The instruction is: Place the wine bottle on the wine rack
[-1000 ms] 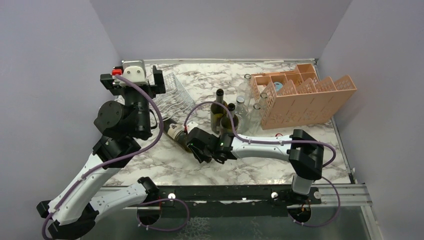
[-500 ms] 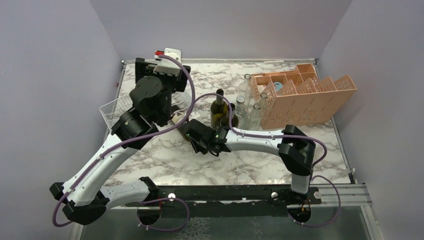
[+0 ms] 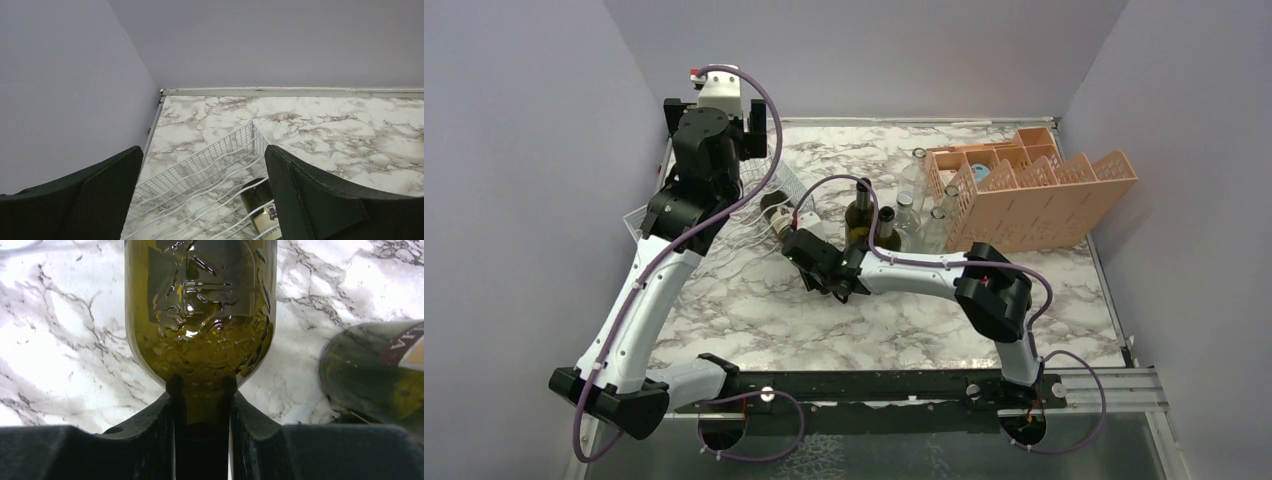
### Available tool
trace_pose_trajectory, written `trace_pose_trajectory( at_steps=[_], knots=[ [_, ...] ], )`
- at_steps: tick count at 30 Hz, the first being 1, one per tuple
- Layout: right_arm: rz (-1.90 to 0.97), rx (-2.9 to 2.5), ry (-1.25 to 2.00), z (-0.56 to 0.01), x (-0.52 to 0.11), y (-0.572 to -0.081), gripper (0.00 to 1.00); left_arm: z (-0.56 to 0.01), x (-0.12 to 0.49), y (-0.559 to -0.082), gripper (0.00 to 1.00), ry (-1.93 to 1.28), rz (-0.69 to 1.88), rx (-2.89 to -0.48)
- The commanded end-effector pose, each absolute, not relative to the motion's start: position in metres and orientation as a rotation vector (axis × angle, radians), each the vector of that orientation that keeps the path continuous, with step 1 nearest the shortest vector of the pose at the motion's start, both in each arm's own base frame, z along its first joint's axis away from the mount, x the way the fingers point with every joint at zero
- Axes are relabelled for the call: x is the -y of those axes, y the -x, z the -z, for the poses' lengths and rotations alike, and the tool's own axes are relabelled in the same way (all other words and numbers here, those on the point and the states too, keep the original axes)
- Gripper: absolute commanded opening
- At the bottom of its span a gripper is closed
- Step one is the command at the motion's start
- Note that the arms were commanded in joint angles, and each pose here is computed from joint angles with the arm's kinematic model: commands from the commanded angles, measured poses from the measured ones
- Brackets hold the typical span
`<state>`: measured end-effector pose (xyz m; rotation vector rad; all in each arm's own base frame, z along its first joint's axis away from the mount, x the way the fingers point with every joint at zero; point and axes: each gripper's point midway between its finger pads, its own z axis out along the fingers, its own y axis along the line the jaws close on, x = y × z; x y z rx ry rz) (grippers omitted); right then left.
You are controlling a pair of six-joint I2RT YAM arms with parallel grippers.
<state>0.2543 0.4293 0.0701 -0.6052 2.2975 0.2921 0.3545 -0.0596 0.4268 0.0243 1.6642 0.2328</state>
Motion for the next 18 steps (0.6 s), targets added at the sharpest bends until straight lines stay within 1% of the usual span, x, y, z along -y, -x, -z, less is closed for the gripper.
trace_pose_trajectory(
  at_steps=[1,8,18],
  knots=[
    [-0.362,-2.076,0.422,-0.131,-0.463,-0.303,0.01,-0.423,0.066,-0.362,0.99,0.023,-0.077,-1.680],
    [-0.344,-2.033,0.443,-0.124,-0.476,-0.316,0.01,-0.403,0.058,-0.368,0.99,0.067,-0.035,-1.721],
    [-0.208,-1.997,0.466,-0.119,-0.478,-0.339,0.09,-0.397,0.050,-0.367,0.99,0.079,-0.016,-1.732]
  ],
)
